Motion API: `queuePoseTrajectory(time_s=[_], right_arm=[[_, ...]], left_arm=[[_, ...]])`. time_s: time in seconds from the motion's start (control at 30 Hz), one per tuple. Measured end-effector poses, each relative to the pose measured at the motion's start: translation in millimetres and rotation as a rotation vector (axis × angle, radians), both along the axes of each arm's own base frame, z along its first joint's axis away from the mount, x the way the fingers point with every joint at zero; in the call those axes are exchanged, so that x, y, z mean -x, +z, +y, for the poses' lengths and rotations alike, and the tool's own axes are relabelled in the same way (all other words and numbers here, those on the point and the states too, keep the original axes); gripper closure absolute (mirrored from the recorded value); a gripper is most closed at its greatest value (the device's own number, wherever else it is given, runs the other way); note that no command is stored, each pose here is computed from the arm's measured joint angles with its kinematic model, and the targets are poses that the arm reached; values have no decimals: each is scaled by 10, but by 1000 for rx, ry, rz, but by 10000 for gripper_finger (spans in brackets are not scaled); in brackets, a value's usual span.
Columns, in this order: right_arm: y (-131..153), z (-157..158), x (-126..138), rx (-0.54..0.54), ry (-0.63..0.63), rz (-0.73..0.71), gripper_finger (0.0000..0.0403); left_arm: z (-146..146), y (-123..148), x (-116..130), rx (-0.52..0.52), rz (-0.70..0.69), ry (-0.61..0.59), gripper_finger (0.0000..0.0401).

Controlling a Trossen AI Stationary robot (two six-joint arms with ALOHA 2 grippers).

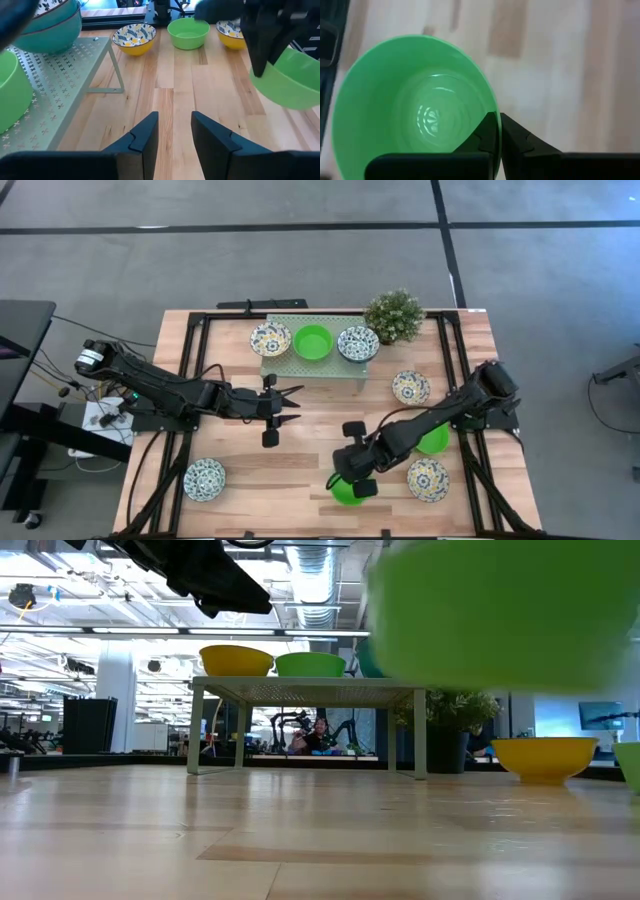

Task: Pick & Place Mini bowls
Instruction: Stack the bottom green bowl on top of the green bowl on the shelf

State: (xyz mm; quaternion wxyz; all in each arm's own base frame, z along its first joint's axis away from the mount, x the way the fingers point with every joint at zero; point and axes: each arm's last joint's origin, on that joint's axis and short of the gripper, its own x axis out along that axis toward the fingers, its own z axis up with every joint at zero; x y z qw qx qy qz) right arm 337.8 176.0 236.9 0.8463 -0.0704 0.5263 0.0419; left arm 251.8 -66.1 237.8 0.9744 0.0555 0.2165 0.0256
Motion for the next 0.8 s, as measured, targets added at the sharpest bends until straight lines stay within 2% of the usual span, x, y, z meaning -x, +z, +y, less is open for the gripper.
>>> queuePoseTrajectory(time_s=[0.2,0.4,0.5,0.57,0.8], right_arm=[[471,-96,-80,69,-98,-64,401],[978,-349,-152,149,-200,-151,401],[1195,-535,-207,179,-218,-199,401],[1289,-691,-240,159,-218,-193,401],[1486,-1353,-350,198,-271,-203,401]], left_arm=[[0,0,0,2,0,1,284],[-16,-2,0,22,7,-48,284],[-34,-3,5,25,8,-60,284],[-50,-3,10,18,8,-70,284],[-138,-2,36,-30,9,-124,284]])
